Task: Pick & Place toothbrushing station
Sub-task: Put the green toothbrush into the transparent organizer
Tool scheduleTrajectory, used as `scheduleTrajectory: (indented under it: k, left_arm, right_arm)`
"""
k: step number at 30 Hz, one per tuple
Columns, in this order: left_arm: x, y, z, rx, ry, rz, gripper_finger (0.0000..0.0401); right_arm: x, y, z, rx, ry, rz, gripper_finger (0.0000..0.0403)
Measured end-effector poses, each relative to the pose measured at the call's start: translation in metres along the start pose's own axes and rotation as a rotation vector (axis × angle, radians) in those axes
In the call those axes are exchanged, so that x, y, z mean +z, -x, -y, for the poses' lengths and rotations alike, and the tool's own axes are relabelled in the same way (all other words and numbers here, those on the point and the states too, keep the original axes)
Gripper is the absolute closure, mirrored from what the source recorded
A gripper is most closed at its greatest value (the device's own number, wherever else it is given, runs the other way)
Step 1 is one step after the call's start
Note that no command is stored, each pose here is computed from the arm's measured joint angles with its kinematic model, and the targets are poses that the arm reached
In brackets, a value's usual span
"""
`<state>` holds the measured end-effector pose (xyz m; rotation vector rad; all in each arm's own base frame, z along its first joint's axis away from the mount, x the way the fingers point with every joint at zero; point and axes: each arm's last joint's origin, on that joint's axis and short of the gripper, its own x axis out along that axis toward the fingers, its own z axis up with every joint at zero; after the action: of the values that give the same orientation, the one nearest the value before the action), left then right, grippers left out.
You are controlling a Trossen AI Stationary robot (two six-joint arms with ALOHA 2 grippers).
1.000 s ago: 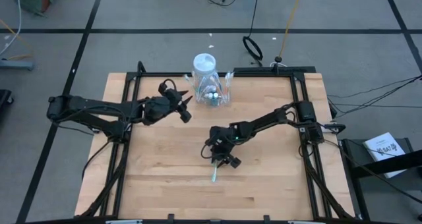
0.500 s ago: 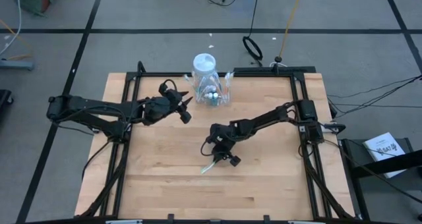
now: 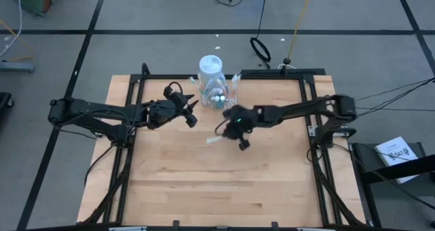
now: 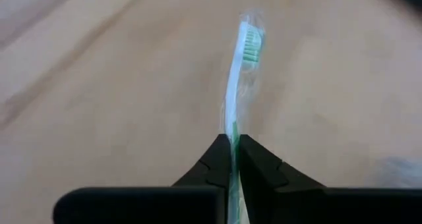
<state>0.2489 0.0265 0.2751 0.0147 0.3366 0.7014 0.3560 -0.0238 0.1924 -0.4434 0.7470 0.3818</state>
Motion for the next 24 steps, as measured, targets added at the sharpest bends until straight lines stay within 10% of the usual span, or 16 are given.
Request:
scheduleTrajectory:
  k: [12, 17, 24]
  left_arm:
    - [0.002, -0.001, -0.001, 0.008, 0.011, 0.015, 0.0263]
    - [0.003, -0.002, -0.003, 0.032, 0.013, 0.024, 0.0263]
    - [0.003, -0.002, -0.004, 0.041, 0.011, 0.022, 0.0263]
  right_arm:
    - [-0.044, 0.077, 0.024, -0.826, -0.189, 0.729, 0.0395]
    - [-0.068, 0.082, 0.027, -0.909, -0.283, 0.988, 0.0395]
    - [-0.081, 0.052, 0.055, -0.891, -0.441, 0.925, 0.0395]
